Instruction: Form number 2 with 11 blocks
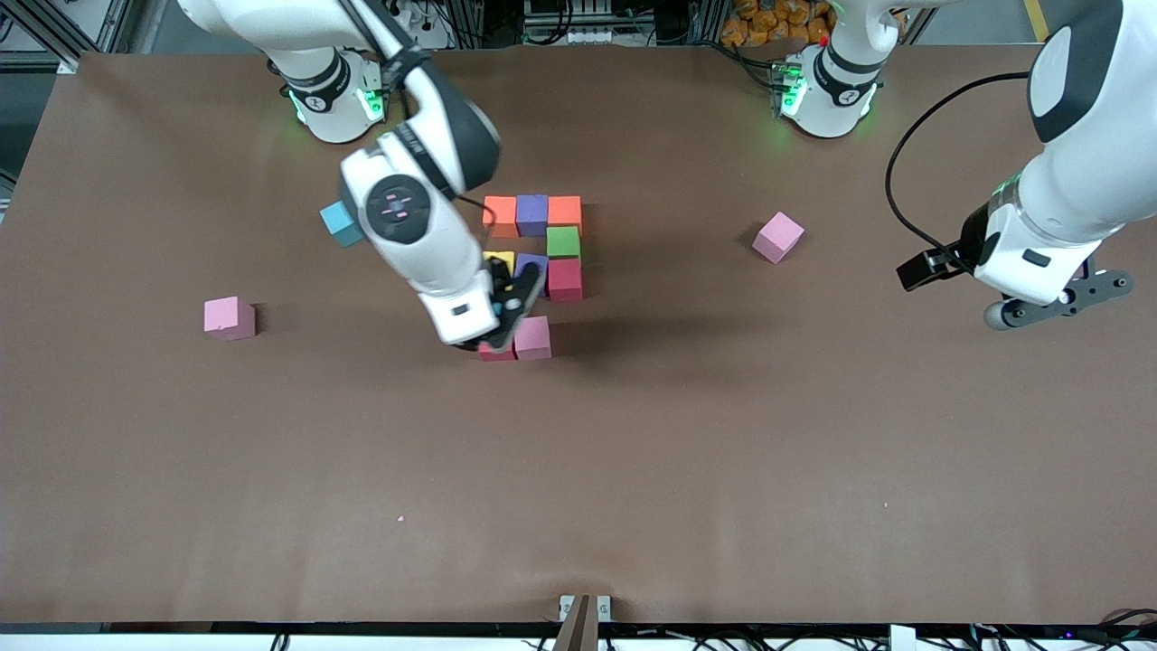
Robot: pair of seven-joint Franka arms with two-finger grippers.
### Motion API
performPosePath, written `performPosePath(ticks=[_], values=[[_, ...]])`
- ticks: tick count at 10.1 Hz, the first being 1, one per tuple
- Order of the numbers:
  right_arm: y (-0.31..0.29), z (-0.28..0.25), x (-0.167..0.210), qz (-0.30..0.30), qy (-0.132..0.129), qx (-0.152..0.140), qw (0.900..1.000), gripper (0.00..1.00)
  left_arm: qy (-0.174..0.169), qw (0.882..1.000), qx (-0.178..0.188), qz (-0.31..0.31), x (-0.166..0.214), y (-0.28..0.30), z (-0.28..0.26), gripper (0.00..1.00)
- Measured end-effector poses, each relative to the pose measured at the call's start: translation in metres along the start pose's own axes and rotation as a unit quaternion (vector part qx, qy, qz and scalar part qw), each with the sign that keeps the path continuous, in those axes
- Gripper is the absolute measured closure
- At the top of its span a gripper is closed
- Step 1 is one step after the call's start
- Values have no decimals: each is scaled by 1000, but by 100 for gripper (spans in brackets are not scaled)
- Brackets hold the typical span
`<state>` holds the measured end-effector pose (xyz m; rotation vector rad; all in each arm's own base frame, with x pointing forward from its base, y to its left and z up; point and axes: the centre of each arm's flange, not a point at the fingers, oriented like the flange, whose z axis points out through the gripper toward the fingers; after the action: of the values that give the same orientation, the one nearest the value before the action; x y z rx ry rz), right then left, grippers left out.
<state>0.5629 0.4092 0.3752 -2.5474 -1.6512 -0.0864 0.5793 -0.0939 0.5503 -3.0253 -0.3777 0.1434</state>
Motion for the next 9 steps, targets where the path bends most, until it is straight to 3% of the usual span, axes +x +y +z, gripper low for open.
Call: performPosePath(ticks=[2,4,9], values=[[-30,38,47,-32,22,-10,999,41,10,1000,-4,6,0,1,-6,0],[-37,77,66,-50,38,-22,998,41,21,1000,-10,8,3,-3,-17,0],[-47,109,72,-116,22,-23,993,41,17,1000,-21,9,5,-2,-15,0]])
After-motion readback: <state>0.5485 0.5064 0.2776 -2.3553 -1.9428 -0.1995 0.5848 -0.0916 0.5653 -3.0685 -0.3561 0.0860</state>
